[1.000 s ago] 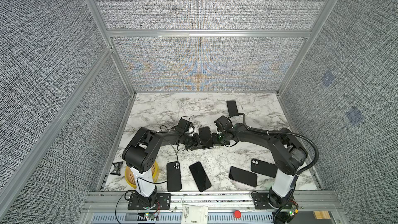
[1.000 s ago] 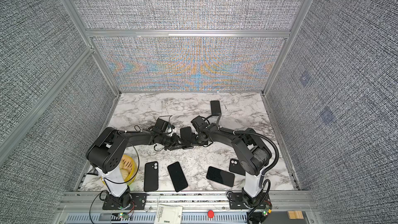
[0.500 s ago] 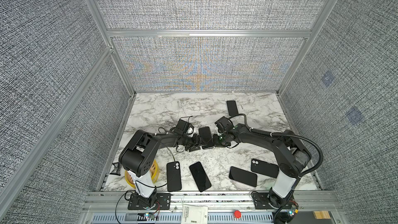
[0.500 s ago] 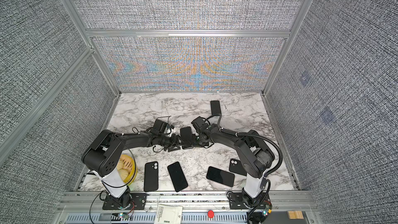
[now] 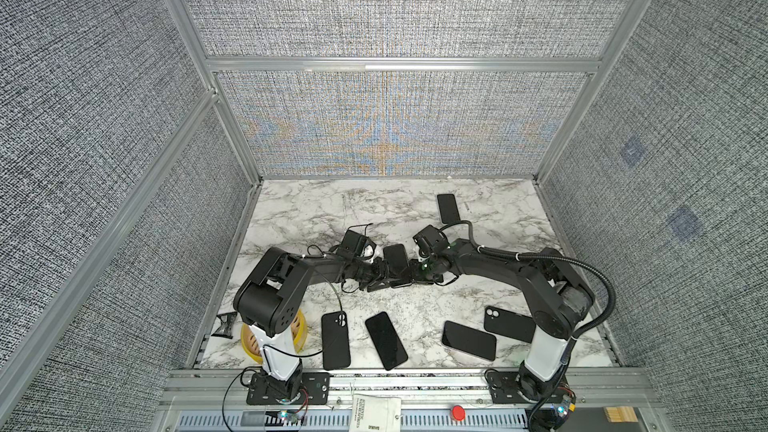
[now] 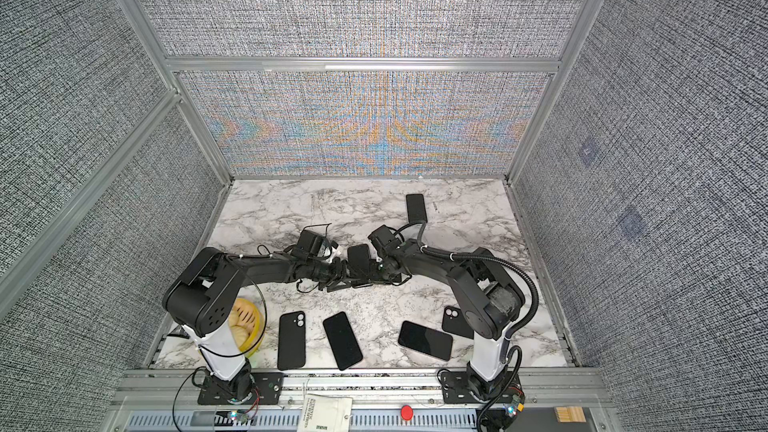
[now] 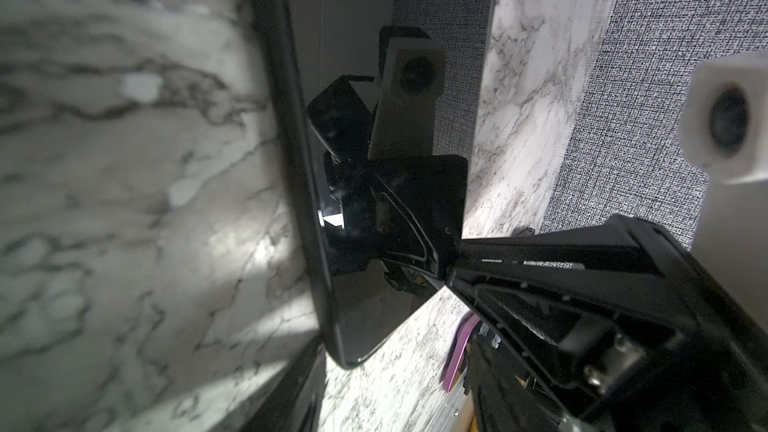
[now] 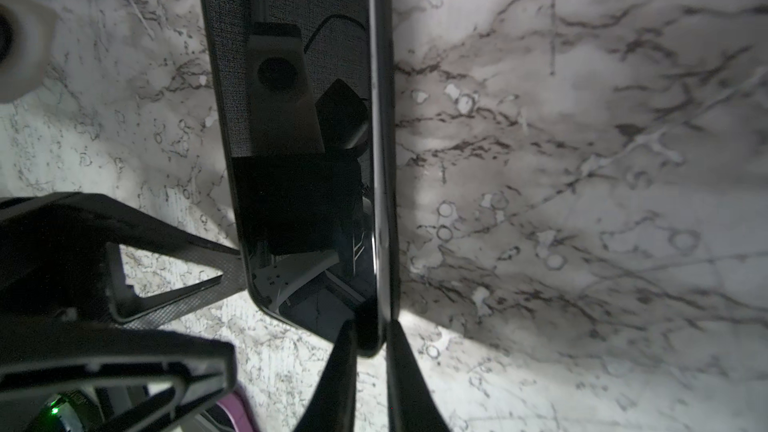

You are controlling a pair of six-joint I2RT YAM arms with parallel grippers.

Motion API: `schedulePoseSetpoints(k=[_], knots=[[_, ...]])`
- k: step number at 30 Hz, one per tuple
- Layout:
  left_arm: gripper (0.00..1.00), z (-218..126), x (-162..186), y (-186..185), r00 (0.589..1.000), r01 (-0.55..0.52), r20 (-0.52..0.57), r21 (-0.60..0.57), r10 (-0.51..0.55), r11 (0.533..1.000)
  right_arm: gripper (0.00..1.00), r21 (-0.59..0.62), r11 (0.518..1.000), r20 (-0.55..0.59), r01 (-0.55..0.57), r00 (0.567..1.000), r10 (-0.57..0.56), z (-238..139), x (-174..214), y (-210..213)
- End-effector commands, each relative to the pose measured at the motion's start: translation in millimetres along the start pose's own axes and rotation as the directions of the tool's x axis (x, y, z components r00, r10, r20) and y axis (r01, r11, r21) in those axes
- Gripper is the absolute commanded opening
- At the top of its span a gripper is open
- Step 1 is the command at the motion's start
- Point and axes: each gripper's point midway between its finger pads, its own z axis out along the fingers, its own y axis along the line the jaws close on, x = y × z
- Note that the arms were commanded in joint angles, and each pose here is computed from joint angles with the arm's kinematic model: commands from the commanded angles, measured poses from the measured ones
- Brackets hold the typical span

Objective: Put the phone into the phone case

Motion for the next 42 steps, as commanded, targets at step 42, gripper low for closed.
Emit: schedulePoseSetpoints(k=[42], knots=[[0.54,-2,-2,10,1.000,0.019,0.023,-0.054,-0.018,0.998,0.10,0.015,1.000,-0.005,-0.007,1.000,0.007,-6,9,-9]])
